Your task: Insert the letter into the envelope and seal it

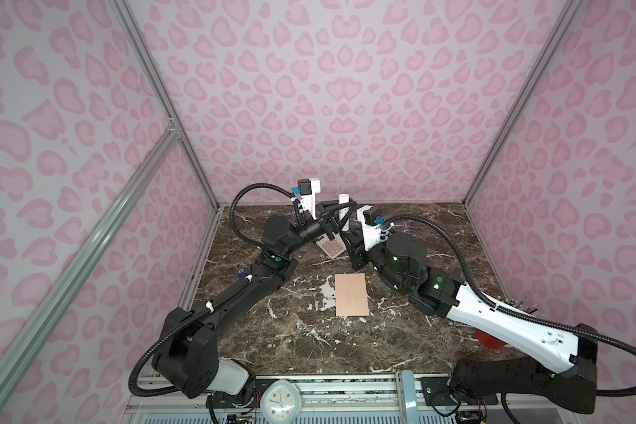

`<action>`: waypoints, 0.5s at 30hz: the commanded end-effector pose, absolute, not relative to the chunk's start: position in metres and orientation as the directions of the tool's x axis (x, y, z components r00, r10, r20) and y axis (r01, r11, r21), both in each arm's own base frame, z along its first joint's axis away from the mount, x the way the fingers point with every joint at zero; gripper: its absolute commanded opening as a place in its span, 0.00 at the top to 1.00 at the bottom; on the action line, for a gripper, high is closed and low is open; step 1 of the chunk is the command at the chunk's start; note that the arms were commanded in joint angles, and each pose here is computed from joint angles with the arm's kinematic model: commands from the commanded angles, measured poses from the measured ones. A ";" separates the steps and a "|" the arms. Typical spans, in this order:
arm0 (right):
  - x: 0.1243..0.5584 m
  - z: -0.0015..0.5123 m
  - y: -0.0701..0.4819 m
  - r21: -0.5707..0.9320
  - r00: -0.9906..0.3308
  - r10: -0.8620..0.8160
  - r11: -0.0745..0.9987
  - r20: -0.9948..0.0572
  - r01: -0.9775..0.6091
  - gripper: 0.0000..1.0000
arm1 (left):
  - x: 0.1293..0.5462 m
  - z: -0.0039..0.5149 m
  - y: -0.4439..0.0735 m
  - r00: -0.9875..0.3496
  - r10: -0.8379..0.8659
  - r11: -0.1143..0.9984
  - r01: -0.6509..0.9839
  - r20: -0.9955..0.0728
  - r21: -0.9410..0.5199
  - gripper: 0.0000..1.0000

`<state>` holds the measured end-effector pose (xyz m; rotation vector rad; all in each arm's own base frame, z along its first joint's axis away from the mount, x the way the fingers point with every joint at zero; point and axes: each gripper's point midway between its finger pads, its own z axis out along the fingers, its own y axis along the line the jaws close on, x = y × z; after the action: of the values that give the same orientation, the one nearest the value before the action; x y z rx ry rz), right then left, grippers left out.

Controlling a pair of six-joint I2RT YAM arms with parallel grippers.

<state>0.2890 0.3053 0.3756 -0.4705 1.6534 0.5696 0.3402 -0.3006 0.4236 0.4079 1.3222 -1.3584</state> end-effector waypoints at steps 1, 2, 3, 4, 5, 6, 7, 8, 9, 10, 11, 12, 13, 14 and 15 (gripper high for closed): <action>0.284 0.384 0.301 0.106 -0.118 0.035 0.728 -0.992 -0.677 0.63 | 0.341 0.430 -0.297 -0.291 -0.477 0.263 0.853 -0.829 -0.450 0.96; 0.284 0.386 0.297 0.109 -0.114 0.041 0.717 -0.993 -0.689 0.63 | 0.341 0.431 -0.297 -0.294 -0.480 0.256 0.854 -0.827 -0.452 0.96; 0.283 0.387 0.293 0.115 -0.112 0.050 0.703 -0.992 -0.702 0.63 | 0.341 0.432 -0.296 -0.296 -0.482 0.248 0.857 -0.825 -0.452 0.96; 0.283 0.387 0.290 0.127 -0.116 0.063 0.692 -0.991 -0.711 0.62 | 0.340 0.434 -0.295 -0.298 -0.483 0.239 0.860 -0.823 -0.452 0.96; 0.283 0.389 0.286 0.149 -0.123 0.086 0.675 -0.989 -0.723 0.62 | 0.340 0.434 -0.295 -0.306 -0.486 0.228 0.860 -0.819 -0.456 0.96; 0.285 0.390 0.281 0.177 -0.135 0.114 0.663 -0.984 -0.728 0.62 | 0.339 0.435 -0.294 -0.312 -0.491 0.213 0.862 -0.813 -0.459 0.96; 0.287 0.391 0.278 0.200 -0.145 0.137 0.652 -0.980 -0.732 0.63 | 0.339 0.436 -0.293 -0.319 -0.496 0.199 0.864 -0.808 -0.463 0.96; 0.290 0.392 0.272 0.232 -0.160 0.169 0.644 -0.972 -0.729 0.63 | 0.338 0.437 -0.292 -0.329 -0.502 0.181 0.864 -0.800 -0.469 0.96; 0.294 0.390 0.266 0.261 -0.173 0.197 0.647 -0.965 -0.717 0.63 | 0.338 0.439 -0.291 -0.333 -0.512 0.166 0.866 -0.791 -0.472 0.96; 0.298 0.389 0.259 0.285 -0.181 0.224 0.656 -0.958 -0.699 0.64 | 0.337 0.440 -0.290 -0.345 -0.521 0.146 0.865 -0.781 -0.480 0.96; 0.302 0.387 0.253 0.306 -0.189 0.244 0.666 -0.951 -0.681 0.64 | 0.336 0.440 -0.288 -0.350 -0.526 0.132 0.867 -0.775 -0.480 0.96; 0.308 0.383 0.246 0.322 -0.197 0.257 0.683 -0.946 -0.655 0.64 | 0.335 0.440 -0.288 -0.364 -0.529 0.113 0.866 -0.767 -0.488 0.96; 0.312 0.378 0.239 0.331 -0.206 0.260 0.706 -0.943 -0.626 0.64 | 0.333 0.440 -0.288 -0.369 -0.525 0.100 0.868 -0.767 -0.487 0.96; 0.317 0.373 0.235 0.334 -0.217 0.254 0.726 -0.942 -0.601 0.64 | 0.331 0.438 -0.289 -0.374 -0.517 0.096 0.869 -0.770 -0.486 0.96; 0.322 0.367 0.228 0.337 -0.231 0.248 0.753 -0.941 -0.565 0.64 | 0.330 0.436 -0.290 -0.378 -0.506 0.096 0.869 -0.775 -0.486 0.96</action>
<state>0.3145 0.2384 0.3668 -0.3409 1.6270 0.7679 0.3452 -0.2910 0.4221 0.3618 1.3087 -1.5010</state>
